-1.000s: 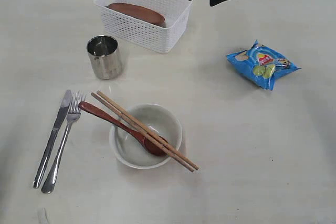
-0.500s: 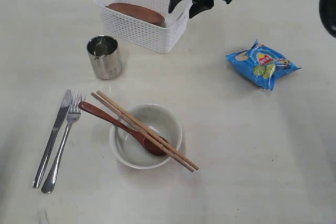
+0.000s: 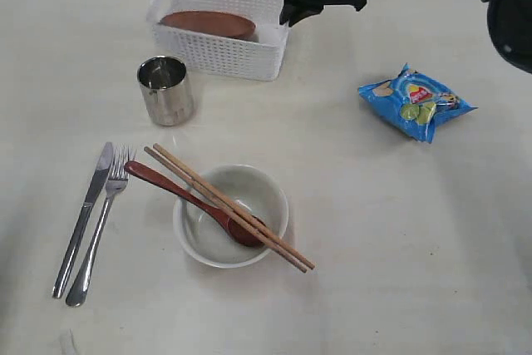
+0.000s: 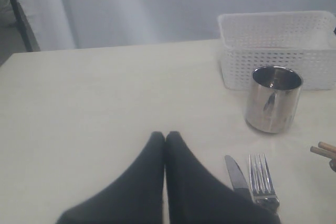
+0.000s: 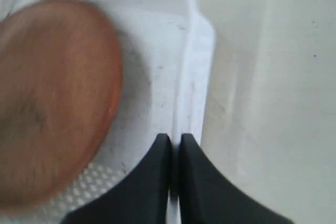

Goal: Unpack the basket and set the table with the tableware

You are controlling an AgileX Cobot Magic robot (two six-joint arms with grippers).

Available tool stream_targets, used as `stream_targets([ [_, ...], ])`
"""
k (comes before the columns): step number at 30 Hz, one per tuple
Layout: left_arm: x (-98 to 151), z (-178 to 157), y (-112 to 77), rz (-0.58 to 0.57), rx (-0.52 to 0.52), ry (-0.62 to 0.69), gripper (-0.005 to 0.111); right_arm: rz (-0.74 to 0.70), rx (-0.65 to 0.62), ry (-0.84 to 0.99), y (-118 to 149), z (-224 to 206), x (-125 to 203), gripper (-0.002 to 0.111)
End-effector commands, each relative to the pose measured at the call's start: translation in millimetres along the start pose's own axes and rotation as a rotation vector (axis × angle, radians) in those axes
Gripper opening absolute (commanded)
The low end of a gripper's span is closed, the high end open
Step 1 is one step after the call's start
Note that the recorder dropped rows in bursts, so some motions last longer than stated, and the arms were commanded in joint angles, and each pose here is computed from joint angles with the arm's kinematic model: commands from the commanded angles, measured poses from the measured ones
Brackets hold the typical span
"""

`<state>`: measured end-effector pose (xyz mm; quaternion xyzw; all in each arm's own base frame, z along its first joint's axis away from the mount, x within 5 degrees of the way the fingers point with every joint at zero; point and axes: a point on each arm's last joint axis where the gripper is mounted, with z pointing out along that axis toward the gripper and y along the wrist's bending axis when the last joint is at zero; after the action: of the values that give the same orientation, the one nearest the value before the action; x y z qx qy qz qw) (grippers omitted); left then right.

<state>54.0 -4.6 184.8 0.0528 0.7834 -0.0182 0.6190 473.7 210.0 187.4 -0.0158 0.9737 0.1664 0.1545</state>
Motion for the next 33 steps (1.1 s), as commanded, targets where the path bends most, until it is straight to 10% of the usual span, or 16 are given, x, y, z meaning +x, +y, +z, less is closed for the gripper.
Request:
stream_targets([
  [1, 0.6, 0.0, -0.1, -0.007, 0.0, -0.003, 0.0, -0.015, 0.09, -0.035, -15.8, -12.6, -11.1, -0.001],
  [13, 0.6, 0.0, -0.1, -0.007, 0.0, -0.003, 0.0, -0.096, 0.249, 0.018, -74.8, -57.7, -29.8, -0.001],
  [23, 0.6, 0.0, -0.1, -0.007, 0.0, -0.003, 0.0, -0.235, 0.483, -0.159, -71.7, -137.5, -39.0, -0.001],
  [33, 0.6, 0.0, -0.1, -0.007, 0.0, -0.003, 0.0, -0.265, 0.427, -0.144, -75.3, -141.6, -39.3, -0.001],
])
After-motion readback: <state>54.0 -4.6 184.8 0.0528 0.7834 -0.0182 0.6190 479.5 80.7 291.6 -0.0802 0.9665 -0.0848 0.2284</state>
